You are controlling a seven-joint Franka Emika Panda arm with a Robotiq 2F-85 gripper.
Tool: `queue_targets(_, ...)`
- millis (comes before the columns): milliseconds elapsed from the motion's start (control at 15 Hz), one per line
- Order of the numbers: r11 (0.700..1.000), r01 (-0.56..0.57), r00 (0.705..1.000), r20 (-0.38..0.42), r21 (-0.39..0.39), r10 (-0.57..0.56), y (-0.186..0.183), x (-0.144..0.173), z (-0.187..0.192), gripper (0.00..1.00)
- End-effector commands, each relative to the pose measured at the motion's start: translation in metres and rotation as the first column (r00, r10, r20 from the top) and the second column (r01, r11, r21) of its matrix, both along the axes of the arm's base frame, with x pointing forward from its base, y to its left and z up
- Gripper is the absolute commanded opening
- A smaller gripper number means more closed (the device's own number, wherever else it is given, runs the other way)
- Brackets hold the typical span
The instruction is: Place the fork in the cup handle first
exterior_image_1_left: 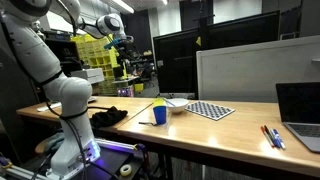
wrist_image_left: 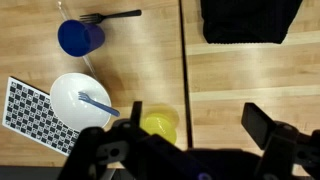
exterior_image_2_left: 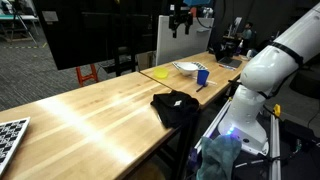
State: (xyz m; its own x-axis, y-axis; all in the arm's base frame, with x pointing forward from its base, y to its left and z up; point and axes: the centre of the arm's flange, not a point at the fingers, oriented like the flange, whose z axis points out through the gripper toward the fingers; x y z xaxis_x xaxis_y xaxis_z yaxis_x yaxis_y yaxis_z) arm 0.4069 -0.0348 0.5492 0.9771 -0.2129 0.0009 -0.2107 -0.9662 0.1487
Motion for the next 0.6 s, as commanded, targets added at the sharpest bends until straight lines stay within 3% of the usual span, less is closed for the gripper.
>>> queue_targets(0, 1.000, 0.000, 1.000, 0.001, 0.000, 0.000, 0.000, 0.000, 0.000, 1.00)
queue_targets(533, 0.999, 0.037, 0.999, 0.015, 0.000, -0.037, 0.003, -0.007, -0.010, 1.00)
